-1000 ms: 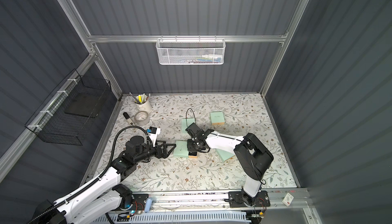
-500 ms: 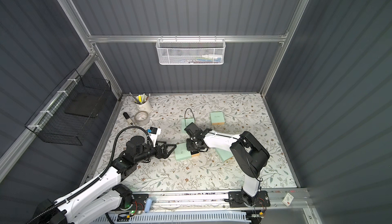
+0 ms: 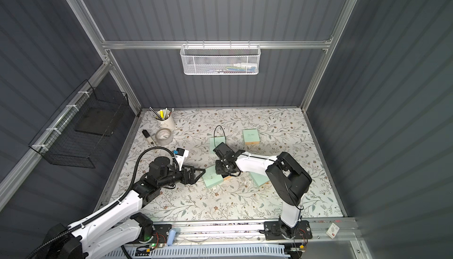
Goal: Take out the earrings from the drawer-style jewelry box
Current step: Pick up the earring from the drawer.
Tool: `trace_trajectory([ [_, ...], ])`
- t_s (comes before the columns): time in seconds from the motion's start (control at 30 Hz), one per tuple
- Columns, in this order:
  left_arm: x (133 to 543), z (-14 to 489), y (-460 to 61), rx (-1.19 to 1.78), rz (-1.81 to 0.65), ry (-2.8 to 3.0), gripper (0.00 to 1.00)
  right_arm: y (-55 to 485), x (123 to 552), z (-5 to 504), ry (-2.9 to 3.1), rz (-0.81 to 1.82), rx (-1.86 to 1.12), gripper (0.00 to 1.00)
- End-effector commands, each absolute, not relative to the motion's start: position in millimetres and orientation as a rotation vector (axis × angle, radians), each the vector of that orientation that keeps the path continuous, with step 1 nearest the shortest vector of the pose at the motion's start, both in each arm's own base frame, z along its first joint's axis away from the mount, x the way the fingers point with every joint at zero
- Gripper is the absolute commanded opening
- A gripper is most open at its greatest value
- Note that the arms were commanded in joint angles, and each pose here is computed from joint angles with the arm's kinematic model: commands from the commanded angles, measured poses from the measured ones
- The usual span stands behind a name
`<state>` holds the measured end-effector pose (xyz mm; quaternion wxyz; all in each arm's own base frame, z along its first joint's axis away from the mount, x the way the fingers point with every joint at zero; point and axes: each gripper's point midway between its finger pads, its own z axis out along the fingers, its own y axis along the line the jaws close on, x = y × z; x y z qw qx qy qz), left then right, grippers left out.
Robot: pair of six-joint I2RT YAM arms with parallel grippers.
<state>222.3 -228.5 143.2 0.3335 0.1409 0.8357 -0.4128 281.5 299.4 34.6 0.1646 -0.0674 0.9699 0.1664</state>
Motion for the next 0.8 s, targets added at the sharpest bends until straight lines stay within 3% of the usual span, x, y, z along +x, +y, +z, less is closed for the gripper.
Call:
trace_trajectory([
  [0.0,219.7,146.3,-235.8,0.385,-1.134,2.172,1.00,292.9,278.5,41.0,2.746,0.465,-0.160,0.09],
  [0.77,230.3,143.2,-255.2,0.373,-1.233,2.205,1.00,285.7,278.7,73.1,2.651,0.592,-0.140,0.09],
])
